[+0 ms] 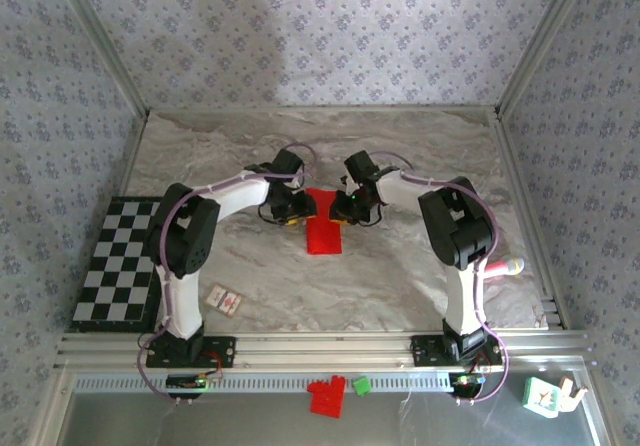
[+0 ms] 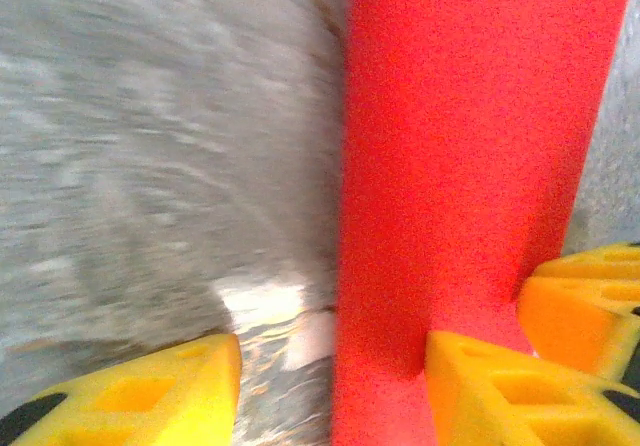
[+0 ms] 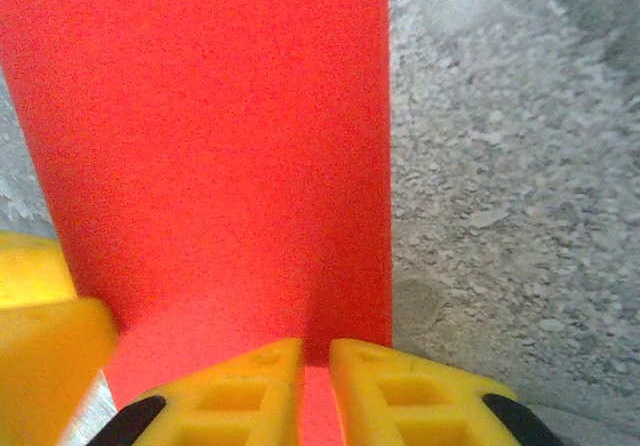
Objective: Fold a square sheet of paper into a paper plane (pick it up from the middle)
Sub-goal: Hold the square sheet of paper at the center of the table, then first fold the square sheet of paper in half at the center of the table.
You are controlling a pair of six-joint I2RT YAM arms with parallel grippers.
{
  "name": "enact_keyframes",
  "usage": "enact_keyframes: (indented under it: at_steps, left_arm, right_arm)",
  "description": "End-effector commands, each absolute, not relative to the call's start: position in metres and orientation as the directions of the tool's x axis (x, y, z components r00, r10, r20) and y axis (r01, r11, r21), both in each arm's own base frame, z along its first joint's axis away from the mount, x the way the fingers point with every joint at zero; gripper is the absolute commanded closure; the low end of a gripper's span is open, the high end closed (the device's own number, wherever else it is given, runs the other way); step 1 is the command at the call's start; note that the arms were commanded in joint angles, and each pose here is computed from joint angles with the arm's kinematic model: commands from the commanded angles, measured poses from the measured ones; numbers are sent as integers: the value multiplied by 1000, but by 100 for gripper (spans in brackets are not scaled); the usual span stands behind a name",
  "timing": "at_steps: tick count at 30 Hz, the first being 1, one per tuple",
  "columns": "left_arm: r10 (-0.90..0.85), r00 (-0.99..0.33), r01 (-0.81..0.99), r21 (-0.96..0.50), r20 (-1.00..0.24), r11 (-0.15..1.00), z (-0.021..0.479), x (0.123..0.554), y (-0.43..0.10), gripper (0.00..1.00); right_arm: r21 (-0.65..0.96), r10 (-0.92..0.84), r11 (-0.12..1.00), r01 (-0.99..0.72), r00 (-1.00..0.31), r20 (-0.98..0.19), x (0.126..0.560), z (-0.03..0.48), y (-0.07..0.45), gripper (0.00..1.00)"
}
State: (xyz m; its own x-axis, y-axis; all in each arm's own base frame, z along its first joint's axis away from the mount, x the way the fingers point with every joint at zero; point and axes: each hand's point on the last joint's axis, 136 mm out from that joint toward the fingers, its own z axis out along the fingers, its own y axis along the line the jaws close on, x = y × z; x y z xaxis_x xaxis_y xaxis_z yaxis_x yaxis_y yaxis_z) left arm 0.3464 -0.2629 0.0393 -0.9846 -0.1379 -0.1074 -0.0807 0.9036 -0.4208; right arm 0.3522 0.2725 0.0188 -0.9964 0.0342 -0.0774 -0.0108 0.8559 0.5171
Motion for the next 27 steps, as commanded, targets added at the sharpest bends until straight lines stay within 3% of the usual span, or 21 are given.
enact_keyframes:
  at_steps: [1, 6, 12, 20, 27]
  left_arm:
    - [-190, -973, -97, -517, -130, 851, 86, 350, -263, 49]
    - [-164, -980, -49, -667, -111, 743, 113, 343, -289, 63]
    - [-101, -994, -50, -706, -31, 707, 100, 326, -311, 79]
    - [-60, -997, -75, -640, 44, 765, 66, 322, -319, 89]
    - [-71, -994, -107, -605, 84, 789, 49, 325, -321, 90]
  right_arm:
    - [307, -8, 952, 5, -999, 41, 323, -29, 235, 82]
    - [280, -31, 960, -12, -998, 63, 321, -35, 235, 82]
    - [249, -23, 968, 0, -996, 88, 315, -42, 232, 83]
    - [224, -16, 974, 6, -995, 96, 311, -49, 232, 84]
    - [189, -19, 982, -1, -995, 94, 309, -51, 227, 84]
